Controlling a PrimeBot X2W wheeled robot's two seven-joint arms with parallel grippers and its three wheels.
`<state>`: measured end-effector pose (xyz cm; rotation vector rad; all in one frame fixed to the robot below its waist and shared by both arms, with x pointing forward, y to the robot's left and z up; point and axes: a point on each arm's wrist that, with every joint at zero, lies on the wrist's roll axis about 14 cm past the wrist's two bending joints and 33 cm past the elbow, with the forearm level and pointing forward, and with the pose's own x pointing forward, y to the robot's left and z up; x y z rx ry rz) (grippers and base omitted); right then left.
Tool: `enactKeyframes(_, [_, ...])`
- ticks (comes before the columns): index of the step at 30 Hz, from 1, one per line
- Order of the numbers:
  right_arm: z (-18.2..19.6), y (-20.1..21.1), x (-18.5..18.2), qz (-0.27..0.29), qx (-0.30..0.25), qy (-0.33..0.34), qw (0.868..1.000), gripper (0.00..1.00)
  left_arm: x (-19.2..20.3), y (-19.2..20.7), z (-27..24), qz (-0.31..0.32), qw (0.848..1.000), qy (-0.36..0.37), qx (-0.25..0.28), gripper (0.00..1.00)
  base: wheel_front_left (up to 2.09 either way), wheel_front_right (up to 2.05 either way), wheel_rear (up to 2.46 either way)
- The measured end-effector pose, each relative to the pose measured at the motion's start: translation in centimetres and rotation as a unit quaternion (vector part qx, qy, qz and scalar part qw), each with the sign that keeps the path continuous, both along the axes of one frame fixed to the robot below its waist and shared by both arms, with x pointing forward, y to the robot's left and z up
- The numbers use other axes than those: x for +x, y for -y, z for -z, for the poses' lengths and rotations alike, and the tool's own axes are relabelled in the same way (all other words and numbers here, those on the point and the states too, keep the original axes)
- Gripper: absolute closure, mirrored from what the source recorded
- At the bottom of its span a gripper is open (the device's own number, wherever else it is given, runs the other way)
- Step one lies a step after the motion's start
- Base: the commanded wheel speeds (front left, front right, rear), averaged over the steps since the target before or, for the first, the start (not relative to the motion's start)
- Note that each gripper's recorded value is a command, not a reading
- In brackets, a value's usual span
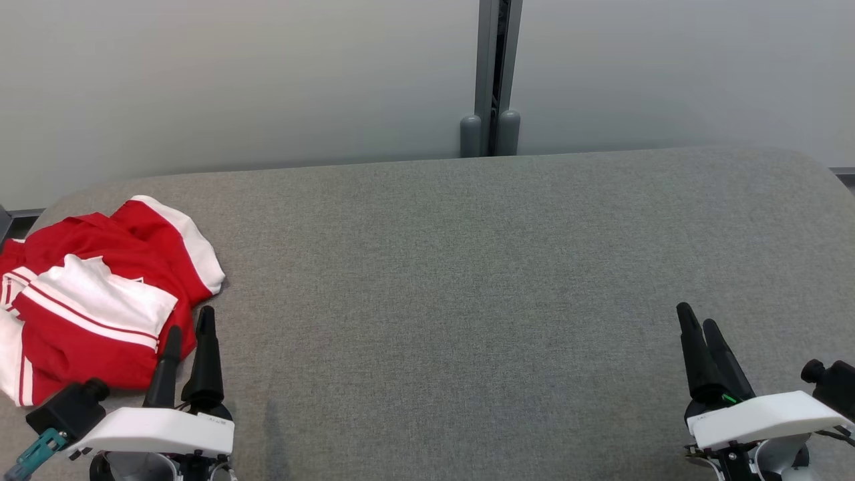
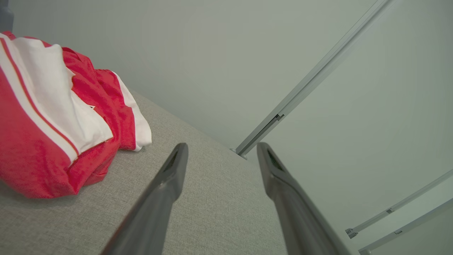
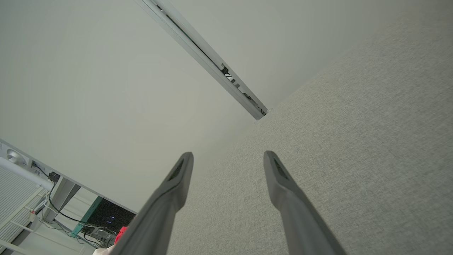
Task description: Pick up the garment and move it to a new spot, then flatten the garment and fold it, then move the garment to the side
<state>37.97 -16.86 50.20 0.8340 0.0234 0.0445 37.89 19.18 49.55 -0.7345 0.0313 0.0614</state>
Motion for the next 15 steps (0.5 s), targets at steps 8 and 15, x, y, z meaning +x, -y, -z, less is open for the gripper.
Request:
enactKeyframes(8, [0.06,-0.29,-0.04,-0.005,-0.052,0.005,0.999,0.0,-0.22,0.08,0.08,0.003,0.999,-0.001,0.052,0.0,0.0,0.0,0.0])
enactKeyframes(15, [-0.11,-0.67,0.02,-0.01,-0.095,0.014,0.995,0.0,-0.31,-0.04,-0.18,0.002,0.995,0.006,0.098,0.0,0.0,0.0,0.0])
